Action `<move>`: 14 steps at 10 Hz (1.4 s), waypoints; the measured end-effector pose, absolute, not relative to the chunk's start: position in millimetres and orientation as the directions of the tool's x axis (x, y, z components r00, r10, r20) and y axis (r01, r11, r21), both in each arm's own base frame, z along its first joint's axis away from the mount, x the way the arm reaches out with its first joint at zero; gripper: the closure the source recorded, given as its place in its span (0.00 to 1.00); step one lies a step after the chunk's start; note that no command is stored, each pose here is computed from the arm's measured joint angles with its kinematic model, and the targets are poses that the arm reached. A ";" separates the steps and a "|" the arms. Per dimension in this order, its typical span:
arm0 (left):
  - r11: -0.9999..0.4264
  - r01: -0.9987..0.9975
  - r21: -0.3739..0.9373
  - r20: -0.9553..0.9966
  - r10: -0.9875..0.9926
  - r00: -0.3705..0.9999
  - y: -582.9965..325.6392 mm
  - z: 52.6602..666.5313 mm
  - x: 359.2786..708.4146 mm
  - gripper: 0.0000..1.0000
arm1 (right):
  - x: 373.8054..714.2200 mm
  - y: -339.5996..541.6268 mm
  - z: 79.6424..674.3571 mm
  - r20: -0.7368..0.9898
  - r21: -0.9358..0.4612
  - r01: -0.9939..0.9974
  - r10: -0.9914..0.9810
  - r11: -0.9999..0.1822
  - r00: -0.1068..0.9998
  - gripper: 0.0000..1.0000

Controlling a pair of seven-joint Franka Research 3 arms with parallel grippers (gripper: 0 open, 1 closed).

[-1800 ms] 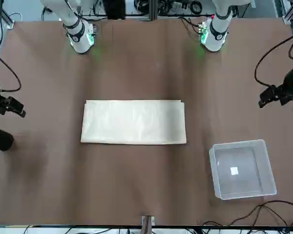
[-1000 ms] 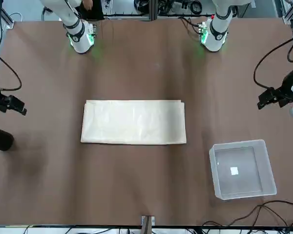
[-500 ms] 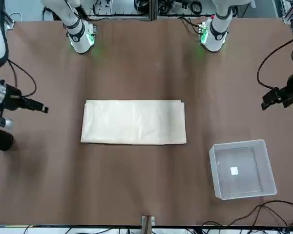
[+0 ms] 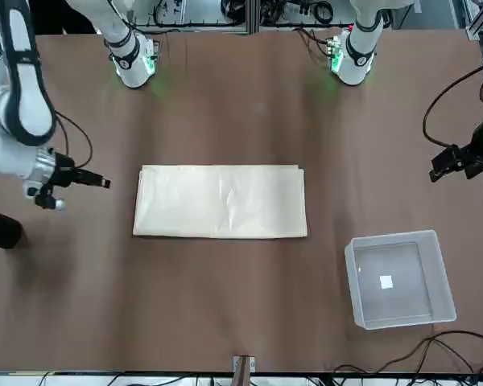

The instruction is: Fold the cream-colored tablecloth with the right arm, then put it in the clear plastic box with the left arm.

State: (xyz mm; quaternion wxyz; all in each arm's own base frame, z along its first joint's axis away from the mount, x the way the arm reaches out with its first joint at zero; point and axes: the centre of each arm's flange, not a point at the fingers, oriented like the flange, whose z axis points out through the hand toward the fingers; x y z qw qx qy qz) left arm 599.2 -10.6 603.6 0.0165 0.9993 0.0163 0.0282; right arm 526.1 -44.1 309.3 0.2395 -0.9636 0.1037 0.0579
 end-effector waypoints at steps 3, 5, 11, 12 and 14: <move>-0.999 0.012 0.044 0.069 0.015 0.998 -18.3 610.0 599.4 0.00 | 514.3 -32.1 245.7 -0.142 -0.509 -0.208 -0.157 -0.836 0.977 0.00; -0.999 0.003 0.044 0.070 0.006 0.998 -23.8 610.5 599.2 0.00 | 514.4 -18.6 206.7 -0.126 -0.517 -0.192 -0.148 -0.834 0.981 0.00; -0.999 0.008 0.044 0.069 0.011 0.998 -20.6 610.6 599.2 0.00 | 516.9 13.0 172.0 -0.087 -0.479 -0.169 -0.146 -0.861 0.986 0.17; -0.999 0.009 0.044 0.069 0.012 0.998 -20.1 610.6 599.2 0.00 | 516.1 12.0 167.5 -0.085 -0.474 -0.166 -0.142 -0.865 0.986 0.19; -0.999 0.010 0.044 0.069 0.013 0.998 -20.0 610.7 599.2 0.00 | 514.7 10.3 162.1 -0.073 -0.483 -0.156 -0.138 -0.862 0.988 0.30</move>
